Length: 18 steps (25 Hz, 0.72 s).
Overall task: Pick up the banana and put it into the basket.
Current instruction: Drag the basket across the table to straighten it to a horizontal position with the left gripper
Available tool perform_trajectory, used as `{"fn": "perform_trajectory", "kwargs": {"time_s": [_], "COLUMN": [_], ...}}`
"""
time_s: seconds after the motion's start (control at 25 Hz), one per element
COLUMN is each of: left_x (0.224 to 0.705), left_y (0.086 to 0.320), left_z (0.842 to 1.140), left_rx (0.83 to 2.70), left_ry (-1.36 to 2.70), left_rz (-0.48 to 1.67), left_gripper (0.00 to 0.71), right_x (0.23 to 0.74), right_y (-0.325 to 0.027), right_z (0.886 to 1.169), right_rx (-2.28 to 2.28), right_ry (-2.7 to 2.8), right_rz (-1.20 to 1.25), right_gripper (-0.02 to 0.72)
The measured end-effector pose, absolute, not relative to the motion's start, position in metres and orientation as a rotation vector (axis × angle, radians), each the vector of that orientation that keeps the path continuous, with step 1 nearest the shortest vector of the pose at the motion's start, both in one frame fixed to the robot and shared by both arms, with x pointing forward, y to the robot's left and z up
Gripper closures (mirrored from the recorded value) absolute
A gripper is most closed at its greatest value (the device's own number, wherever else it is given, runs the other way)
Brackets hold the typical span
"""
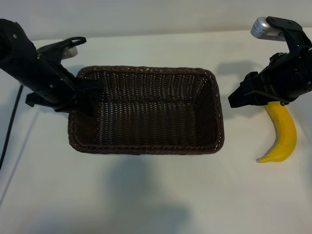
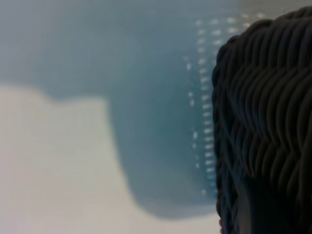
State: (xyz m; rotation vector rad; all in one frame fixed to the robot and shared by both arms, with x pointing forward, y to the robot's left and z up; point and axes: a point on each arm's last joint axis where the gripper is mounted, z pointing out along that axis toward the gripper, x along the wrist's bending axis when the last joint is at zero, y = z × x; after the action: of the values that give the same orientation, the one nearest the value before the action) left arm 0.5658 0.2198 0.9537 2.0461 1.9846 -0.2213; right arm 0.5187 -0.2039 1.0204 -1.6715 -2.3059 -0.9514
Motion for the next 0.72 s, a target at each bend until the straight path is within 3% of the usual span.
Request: {"fn": "perform_trajectory", "kwargs": {"time_s": [0.72], "left_x": [0.573], "left_y": [0.206], "left_z": [0.923], "left_rx": [2.01], "left_ry": [2.0], "left_rz": [-0.304], "left_gripper": [0.551], "right_x": [0.519], "right_y": [-0.204], "right_z": [1.02], "right_rx": [-1.672], "right_ry": [-2.306], "right_rz": [-0.951], "right_gripper": [0.167]}}
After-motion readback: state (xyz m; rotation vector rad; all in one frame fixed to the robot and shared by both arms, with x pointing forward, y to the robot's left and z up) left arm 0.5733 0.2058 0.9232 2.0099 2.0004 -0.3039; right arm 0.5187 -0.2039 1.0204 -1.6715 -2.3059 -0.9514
